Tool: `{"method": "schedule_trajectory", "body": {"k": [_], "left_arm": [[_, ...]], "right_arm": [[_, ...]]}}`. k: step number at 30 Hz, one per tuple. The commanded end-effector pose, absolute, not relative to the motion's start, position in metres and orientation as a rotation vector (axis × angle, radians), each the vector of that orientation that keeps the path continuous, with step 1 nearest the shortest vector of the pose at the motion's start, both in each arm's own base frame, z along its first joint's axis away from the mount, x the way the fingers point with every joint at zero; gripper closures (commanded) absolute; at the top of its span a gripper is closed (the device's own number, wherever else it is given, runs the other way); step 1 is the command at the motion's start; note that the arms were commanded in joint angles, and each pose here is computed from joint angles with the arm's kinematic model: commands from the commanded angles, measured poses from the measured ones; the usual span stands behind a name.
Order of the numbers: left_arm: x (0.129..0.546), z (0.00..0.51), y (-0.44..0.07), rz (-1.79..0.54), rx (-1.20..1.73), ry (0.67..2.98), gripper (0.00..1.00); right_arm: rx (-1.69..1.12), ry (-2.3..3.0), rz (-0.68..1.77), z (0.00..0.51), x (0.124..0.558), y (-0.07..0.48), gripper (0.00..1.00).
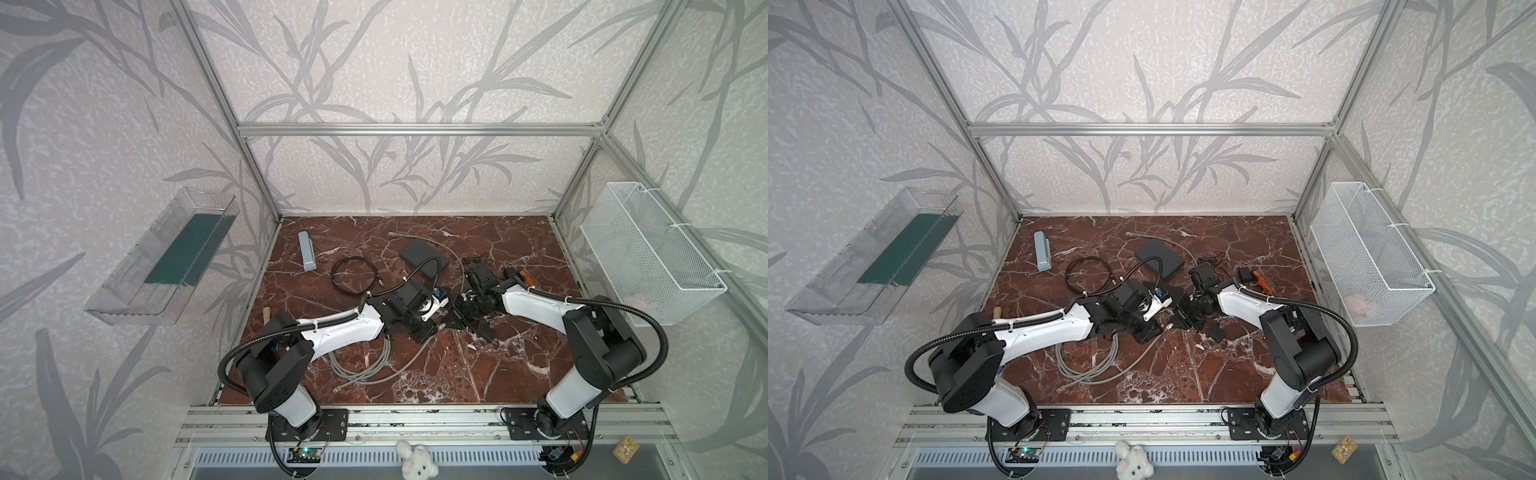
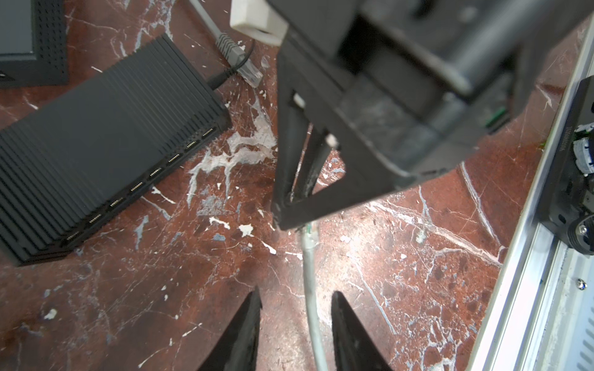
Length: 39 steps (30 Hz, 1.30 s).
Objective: Insert the plug into the switch port
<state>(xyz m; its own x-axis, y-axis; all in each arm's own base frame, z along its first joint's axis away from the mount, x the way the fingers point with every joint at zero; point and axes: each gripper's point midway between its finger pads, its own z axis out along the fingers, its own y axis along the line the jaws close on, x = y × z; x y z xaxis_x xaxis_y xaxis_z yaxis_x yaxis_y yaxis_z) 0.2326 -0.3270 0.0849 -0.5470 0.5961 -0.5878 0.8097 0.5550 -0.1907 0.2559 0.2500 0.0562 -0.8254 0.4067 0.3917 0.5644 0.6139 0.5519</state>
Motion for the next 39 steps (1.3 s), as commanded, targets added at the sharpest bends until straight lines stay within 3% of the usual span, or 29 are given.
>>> {"method": "schedule_trajectory", "body": {"k": [1, 17, 39], "left_arm": [[0.231, 0.083, -0.325, -0.585, 1.147, 2.320, 0.61], [0.245, 0.070, -0.324, -0.483, 0.977, 2.278, 0.65], [0.252, 0.063, -0.336, -0.521, 0.948, 2.218, 0.80]], "right_arm": [[-0.833, -2.600, -0.973, 0.055, 0.258, 0.251, 0.97], [-0.982, -2.518, -1.033, 0.058, 0.268, 0.252, 0.97], [-1.030, -2.458, -1.050, 0.062, 0.268, 0.257, 0.97]]}}
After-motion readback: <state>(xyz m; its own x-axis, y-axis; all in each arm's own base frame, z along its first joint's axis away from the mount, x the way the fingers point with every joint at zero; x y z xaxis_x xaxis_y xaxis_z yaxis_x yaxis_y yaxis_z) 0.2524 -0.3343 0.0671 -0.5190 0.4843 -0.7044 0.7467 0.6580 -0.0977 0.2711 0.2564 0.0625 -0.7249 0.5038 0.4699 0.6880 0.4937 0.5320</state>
